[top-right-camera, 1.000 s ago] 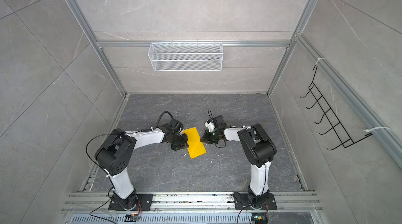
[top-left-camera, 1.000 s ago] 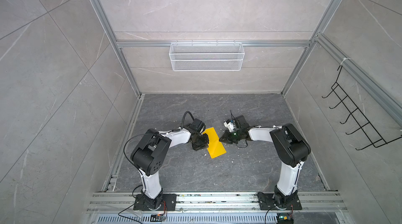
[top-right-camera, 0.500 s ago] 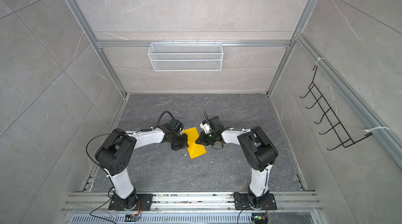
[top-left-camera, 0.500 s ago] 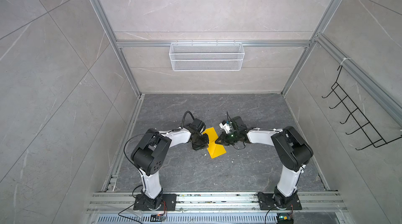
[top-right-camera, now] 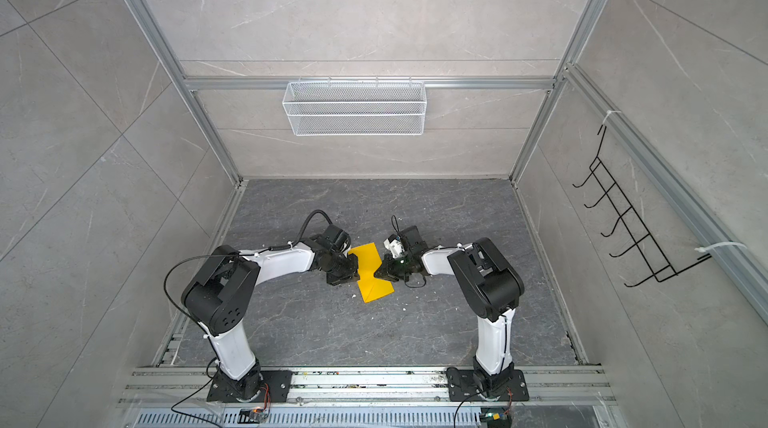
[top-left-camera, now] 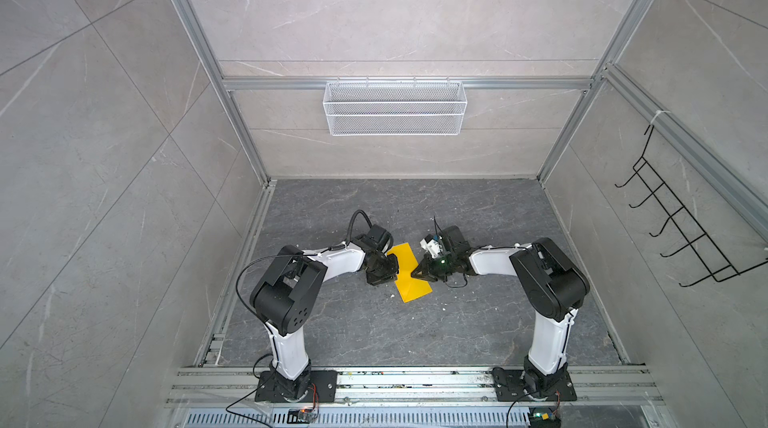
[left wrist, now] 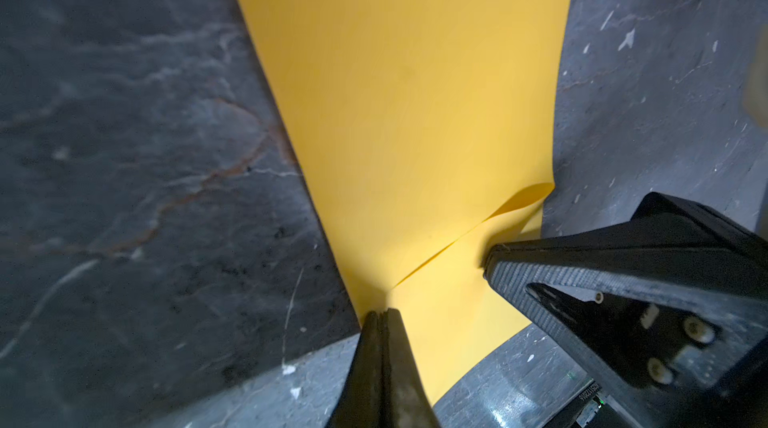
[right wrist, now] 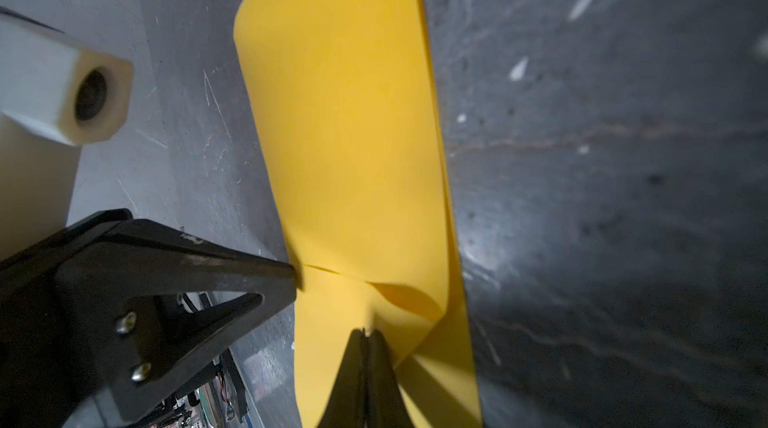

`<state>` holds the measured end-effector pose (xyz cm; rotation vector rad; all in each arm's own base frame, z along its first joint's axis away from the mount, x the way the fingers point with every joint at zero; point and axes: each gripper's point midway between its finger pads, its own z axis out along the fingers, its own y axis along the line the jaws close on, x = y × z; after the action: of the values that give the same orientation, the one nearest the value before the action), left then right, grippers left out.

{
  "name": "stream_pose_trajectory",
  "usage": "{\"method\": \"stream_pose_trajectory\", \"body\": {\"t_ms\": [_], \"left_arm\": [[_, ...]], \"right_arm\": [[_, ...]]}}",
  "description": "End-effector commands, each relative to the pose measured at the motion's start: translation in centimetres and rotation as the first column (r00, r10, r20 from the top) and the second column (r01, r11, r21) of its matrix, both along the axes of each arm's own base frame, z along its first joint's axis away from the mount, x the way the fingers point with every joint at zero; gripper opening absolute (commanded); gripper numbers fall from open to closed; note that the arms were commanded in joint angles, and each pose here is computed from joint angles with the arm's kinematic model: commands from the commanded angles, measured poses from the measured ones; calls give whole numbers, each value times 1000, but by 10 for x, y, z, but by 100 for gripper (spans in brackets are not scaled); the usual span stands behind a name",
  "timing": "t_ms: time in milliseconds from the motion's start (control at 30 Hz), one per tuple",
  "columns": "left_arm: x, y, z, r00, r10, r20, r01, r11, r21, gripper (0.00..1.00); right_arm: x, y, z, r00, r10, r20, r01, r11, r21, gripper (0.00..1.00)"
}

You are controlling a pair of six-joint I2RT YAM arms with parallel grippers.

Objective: Fold a paper plane with a square sheet of paper (pick it up from the middle)

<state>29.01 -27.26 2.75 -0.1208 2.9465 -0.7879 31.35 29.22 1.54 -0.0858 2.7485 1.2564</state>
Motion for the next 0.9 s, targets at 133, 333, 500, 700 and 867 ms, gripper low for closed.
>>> {"method": "stream_pose_trajectory", "body": {"t_ms": [133,333,500,700,867], "left_arm": [[-13,-29,45,994,70,86,-57,987,-151,24],[-44,-49,32,995,82,49,-73,985,-158,21],[-51,-45,14,993,118,28,-114,987,-113,17],[-59,-37,-2,992,128,-13,-129,989,-74,15],[-65,-30,-8,990,134,-35,-136,990,-42,15]], "right_arm": [[-17,-31,-53,985,-124,-123,101,979,-175,7],[-21,-35,-57,980,-138,-141,109,973,-202,7],[-21,-36,-58,980,-139,-140,108,972,-208,6],[-22,-37,-60,980,-138,-141,105,970,-218,7],[-23,-39,-62,979,-142,-148,106,969,-225,6]]}}
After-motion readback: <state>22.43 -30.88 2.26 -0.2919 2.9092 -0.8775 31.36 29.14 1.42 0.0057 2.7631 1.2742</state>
